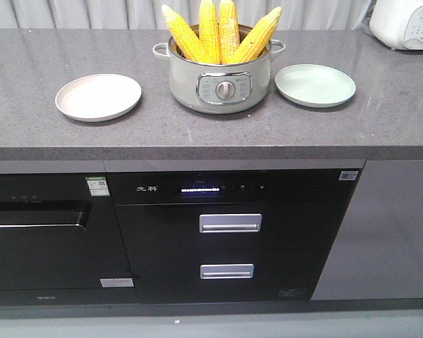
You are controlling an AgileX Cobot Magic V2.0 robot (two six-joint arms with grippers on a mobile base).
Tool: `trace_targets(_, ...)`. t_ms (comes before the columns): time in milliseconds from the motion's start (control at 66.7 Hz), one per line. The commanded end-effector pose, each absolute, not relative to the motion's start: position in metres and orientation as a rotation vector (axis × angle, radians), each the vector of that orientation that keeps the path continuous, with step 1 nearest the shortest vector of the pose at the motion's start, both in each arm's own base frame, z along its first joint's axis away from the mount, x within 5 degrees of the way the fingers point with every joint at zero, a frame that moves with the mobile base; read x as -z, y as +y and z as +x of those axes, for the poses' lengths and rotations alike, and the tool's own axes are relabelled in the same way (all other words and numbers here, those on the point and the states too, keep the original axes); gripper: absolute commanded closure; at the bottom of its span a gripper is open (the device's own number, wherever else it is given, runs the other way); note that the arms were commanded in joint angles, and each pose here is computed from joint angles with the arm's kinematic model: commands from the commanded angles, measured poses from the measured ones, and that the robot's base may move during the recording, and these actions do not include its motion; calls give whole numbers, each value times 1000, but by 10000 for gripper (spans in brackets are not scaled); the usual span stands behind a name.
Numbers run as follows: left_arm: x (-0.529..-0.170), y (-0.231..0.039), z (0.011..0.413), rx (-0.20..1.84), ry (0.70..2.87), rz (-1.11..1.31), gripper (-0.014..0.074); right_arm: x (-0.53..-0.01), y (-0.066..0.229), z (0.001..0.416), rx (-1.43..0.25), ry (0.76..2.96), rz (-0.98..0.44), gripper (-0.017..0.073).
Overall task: Distribute corn equally
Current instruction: 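Drive closer and align the base in front of the corn pot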
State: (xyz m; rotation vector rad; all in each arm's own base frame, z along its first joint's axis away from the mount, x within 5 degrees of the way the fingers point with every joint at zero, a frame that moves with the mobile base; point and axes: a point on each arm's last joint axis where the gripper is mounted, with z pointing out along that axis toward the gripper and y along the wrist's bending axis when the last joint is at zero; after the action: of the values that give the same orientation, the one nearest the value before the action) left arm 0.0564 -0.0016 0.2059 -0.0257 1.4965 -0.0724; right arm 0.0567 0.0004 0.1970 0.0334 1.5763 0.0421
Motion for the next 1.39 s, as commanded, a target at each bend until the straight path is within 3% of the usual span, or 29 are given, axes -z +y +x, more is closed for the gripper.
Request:
trace_targets(0,-208,-1,55,79,1428,-33,600,-201,0,57,-27,1508,23,564)
trace_targets(1380,-208,-1,55,79,1428,-33,600,-201,0,57,-27,1508,23,564)
